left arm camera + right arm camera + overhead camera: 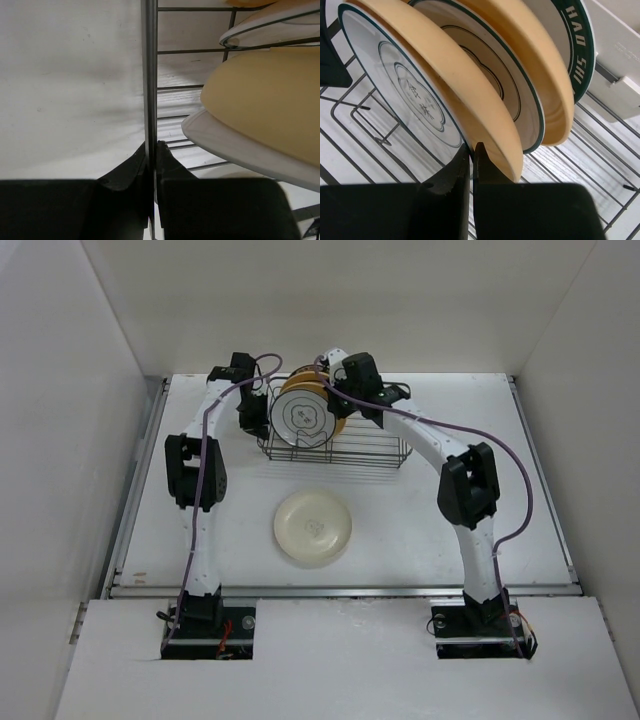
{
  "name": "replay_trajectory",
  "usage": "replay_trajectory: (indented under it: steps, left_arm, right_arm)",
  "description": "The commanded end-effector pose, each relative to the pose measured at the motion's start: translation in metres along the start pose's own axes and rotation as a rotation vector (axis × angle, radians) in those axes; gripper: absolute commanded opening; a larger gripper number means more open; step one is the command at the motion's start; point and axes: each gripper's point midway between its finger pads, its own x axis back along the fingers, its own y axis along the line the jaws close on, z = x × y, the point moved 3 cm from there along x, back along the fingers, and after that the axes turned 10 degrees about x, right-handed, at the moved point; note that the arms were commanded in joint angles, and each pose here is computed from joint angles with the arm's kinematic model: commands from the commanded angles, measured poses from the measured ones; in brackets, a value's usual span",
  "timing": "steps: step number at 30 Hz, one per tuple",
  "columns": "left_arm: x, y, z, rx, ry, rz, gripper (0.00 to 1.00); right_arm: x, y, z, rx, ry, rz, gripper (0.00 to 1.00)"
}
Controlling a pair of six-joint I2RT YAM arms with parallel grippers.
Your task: Unload the plates from the dish rack
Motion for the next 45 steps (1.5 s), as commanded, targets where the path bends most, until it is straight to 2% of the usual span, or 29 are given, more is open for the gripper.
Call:
replay_trajectory:
  steps: [1,4,7,10,12,19,22,24,25,27,28,30,31,34,35,37,40,41,42,43,45]
  left_arm:
    - [0.001,0.0,0.015,0.027,0.092,0.021,0.0]
    - [-0.002,-0.002,0.021,0.068,0.119,0.034,0.0]
    - [0.007,-0.007,0.018,0.105,0.111,0.072,0.0]
    - [0.015,-0.012,0.017,0.128,0.095,0.088,0.0]
    - [0.018,-0.009,0.015,0.134,0.082,0.09,0.0]
    - [0.014,-0.007,0.021,0.148,0.102,0.083,0.0]
    - [0.018,-0.008,0.02,0.146,0.094,0.086,0.0]
    - [0.025,-0.009,0.02,0.143,0.084,0.09,0.0]
    - [0.022,-0.006,0.024,0.147,0.094,0.076,0.0]
    - [0.026,-0.003,0.028,0.147,0.092,0.062,0.0]
    - [0.024,-0.001,0.03,0.149,0.096,0.047,0.0]
    - [0.026,-0.001,0.032,0.159,0.099,0.045,0.0]
    - [0.026,-0.002,0.033,0.159,0.104,0.057,0.0]
    - [0.03,-0.004,0.031,0.144,0.11,0.092,0.0]
    - [0.031,-0.003,0.034,0.147,0.121,0.088,0.0]
    - [0.032,-0.002,0.031,0.133,0.108,0.08,0.0]
    - [0.033,0.0,0.028,0.082,0.094,0.075,0.0]
    - [0.035,0.003,0.024,0.066,0.077,0.056,0.03]
    - [0.035,0.005,0.024,0.055,0.073,0.047,0.08]
    - [0.038,0.007,0.023,0.025,0.061,0.039,0.22]
    - [0.047,0.009,0.016,-0.014,0.014,0.02,0.41]
  right_arm:
    - [0.008,-0.019,-0.022,0.007,-0.065,0.089,0.0]
    - [0.024,-0.017,-0.043,0.022,-0.128,0.066,0.0]
    - [0.04,-0.025,-0.056,0.022,-0.181,0.122,0.0]
    - [0.078,-0.022,-0.09,0.03,-0.308,0.176,0.0]
    - [0.099,-0.021,-0.093,0.031,-0.347,0.185,0.0]
    - [0.121,-0.026,-0.087,0.012,-0.345,0.239,0.0]
    - [0.142,-0.027,-0.094,-0.066,-0.363,0.252,0.0]
    - [0.154,-0.031,-0.088,-0.18,-0.361,0.213,0.0]
    - [0.154,-0.034,-0.068,-0.224,-0.325,0.17,0.0]
    - [0.182,-0.036,-0.058,-0.335,-0.347,0.145,0.0]
    - [0.18,-0.039,-0.024,-0.387,-0.278,0.137,0.0]
    - [0.203,-0.034,-0.005,-0.454,-0.258,0.115,0.0]
    - [0.201,-0.022,0.029,-0.488,-0.162,0.087,0.0]
    - [0.231,-0.011,0.057,-0.623,-0.12,0.093,0.0]
    - [0.234,-0.005,0.091,-0.689,-0.041,0.11,0.0]
    - [0.261,0.008,0.101,-0.806,-0.073,0.116,0.0]
    - [0.272,0.028,0.154,-0.955,0.001,0.151,0.0]
    - [0.271,0.033,0.168,-1.028,0.029,0.174,0.0]
    - [0.268,0.039,0.201,-1.075,0.112,0.23,0.0]
    - [0.267,0.041,0.214,-1.102,0.14,0.263,0.0]
    - [0.268,0.036,0.238,-1.147,0.189,0.373,0.0]
